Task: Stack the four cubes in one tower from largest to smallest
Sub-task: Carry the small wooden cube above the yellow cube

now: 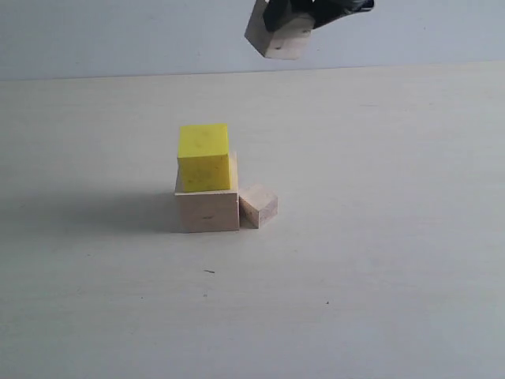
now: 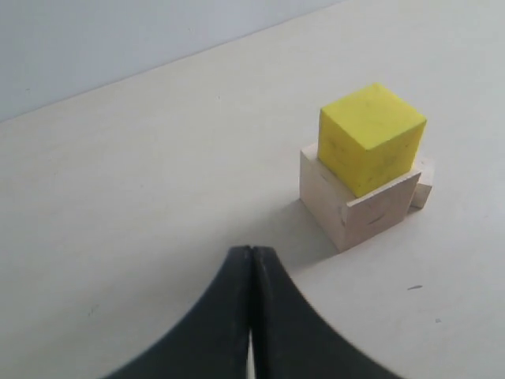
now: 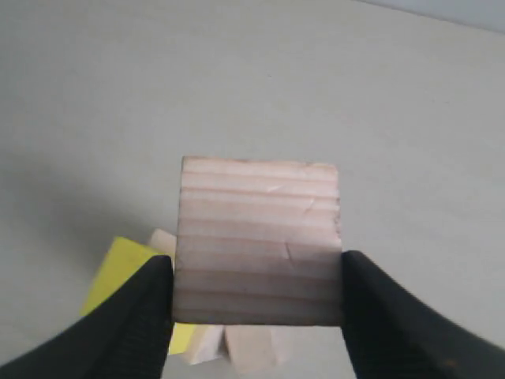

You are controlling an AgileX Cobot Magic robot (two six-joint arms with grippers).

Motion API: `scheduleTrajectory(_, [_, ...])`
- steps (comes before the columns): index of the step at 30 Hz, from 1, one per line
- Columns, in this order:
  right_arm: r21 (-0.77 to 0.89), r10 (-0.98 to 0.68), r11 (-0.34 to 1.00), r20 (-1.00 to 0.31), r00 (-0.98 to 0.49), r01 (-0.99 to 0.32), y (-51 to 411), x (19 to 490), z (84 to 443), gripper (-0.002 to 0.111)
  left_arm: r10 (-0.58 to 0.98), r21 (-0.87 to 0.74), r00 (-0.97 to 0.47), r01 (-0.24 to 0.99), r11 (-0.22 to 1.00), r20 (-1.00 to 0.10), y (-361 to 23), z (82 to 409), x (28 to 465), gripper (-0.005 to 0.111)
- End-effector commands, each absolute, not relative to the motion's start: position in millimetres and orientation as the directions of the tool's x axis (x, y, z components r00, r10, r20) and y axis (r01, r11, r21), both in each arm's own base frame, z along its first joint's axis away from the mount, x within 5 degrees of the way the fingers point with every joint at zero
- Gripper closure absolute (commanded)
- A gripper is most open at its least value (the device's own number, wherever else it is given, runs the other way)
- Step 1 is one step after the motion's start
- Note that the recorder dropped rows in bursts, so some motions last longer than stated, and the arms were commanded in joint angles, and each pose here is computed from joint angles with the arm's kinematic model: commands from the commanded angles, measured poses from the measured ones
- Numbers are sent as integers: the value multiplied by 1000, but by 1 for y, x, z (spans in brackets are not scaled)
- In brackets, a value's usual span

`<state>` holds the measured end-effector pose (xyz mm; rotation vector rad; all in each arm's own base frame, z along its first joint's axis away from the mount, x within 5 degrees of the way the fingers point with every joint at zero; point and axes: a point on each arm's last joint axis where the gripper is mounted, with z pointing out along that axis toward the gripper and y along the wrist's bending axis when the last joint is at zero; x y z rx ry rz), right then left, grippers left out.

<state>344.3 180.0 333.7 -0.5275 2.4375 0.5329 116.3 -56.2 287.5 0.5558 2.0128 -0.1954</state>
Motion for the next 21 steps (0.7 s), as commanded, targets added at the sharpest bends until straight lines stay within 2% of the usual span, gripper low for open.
scheduleTrajectory(1, [277,-222,836,-618,-754,-473,205,306,357,108,268,80,-364,456,886,-892,-53,292,111,107])
scheduleTrajectory(9, [251,-185,888,-571,-800,-385,258,262,350,108,254,70,-360,451,890,-898,-52,294,108,107])
scheduleTrajectory(21, [198,-83,959,-490,-868,-203,283,261,312,108,243,60,-365,447,893,-899,-52,294,108,107])
